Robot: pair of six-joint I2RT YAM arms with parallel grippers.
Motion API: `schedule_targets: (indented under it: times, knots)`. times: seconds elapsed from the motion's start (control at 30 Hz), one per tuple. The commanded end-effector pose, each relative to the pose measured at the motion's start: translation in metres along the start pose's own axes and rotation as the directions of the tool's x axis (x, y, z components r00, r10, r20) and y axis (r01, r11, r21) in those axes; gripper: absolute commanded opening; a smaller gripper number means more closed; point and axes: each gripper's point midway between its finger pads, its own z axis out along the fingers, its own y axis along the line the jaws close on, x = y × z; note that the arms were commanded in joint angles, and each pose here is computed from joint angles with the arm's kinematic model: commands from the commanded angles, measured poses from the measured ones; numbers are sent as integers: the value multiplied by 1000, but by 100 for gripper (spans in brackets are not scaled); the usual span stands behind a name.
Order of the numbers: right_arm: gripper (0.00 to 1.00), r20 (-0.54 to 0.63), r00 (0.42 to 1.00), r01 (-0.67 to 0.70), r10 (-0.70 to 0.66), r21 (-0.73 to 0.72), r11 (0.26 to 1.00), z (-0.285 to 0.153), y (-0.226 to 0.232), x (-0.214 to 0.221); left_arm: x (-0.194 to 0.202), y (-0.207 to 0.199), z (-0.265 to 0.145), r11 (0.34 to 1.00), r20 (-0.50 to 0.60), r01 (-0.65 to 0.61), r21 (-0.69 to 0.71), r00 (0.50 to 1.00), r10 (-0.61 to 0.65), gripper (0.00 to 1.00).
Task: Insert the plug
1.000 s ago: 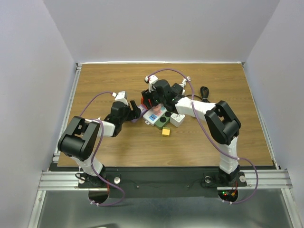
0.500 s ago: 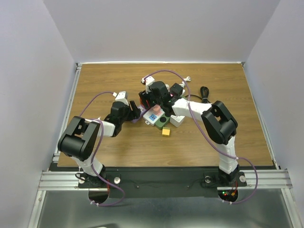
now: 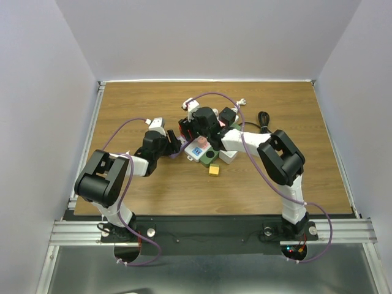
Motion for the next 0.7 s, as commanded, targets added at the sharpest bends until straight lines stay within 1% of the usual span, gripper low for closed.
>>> schedule_targets:
  times: [0.0, 0.13, 0.67]
  knots:
    - [0, -202, 979, -35, 40, 28, 999, -6, 6, 83, -5, -9, 2, 1000, 5, -5, 24, 1000, 5, 59]
    - [0, -205, 977, -47, 56, 45, 998, -10, 3, 93, -5, -8, 2, 1000, 6, -5, 22, 1000, 5, 59]
    - [0, -292, 953, -52, 77, 91, 995, -27, 3, 145, -11, -9, 1, 1000, 17, -3, 11, 1000, 3, 58]
